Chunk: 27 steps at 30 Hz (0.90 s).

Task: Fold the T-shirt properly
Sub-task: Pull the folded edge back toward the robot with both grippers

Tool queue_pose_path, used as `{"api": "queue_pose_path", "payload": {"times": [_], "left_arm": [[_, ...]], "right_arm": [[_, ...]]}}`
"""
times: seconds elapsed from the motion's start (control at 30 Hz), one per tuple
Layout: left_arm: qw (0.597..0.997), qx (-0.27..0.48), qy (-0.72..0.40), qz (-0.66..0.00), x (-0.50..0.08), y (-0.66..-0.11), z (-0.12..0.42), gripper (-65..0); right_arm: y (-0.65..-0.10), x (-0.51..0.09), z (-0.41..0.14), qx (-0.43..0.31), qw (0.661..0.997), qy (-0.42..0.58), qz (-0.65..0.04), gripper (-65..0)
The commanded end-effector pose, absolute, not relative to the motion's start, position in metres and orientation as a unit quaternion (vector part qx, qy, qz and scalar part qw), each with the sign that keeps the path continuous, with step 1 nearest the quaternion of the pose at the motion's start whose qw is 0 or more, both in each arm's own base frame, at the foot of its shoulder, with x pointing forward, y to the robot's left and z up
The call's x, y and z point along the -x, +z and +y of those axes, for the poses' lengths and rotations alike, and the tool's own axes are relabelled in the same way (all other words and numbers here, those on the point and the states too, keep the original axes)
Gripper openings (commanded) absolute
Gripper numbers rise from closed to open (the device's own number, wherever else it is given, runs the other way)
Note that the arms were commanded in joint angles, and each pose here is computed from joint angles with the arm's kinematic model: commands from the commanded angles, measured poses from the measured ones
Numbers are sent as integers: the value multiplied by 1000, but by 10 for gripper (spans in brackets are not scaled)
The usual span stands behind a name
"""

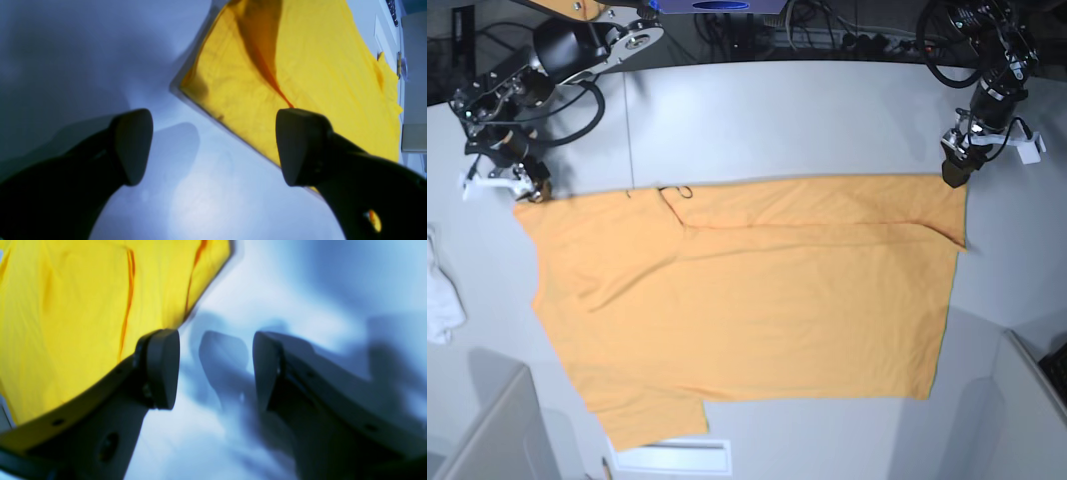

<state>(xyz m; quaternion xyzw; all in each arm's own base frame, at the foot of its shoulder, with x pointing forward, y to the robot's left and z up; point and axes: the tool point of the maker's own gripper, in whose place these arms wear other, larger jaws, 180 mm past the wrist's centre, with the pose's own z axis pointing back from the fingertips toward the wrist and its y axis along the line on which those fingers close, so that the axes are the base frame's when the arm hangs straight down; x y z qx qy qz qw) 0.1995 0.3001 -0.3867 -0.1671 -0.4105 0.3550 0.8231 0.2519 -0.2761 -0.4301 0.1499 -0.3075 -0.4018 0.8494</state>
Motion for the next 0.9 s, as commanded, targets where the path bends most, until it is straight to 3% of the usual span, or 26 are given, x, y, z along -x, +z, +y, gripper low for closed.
{"api": "queue_pose_path", "payload": {"times": [0.0, 0.13, 0.3, 0.77, 0.8, 0.87], "left_arm": [[816, 164, 347, -432, -206, -375, 307, -94], [813, 171, 362, -423, -208, -386, 308, -94], [813, 176, 367, -417, -209, -392, 307, -94], [790, 221, 402, -408, -241, -412, 294, -97], [790, 221, 402, -408, -241, -412, 294, -107], [789, 219, 404, -408, -240, -412, 296, -193]], "right_arm": [[-422, -262, -281, -152, 844, -397, -326, -315], [-428, -279, -265, -204, 826, -409, -329, -315], [-434, -287, -265, -219, 808, -433, -335, -317], [-437, -290, -263, -223, 807, -436, -331, -321], [-437, -290, -263, -223, 807, -436, -331, -321], [-437, -290, -263, -222, 807, -436, -332, -323]]}}
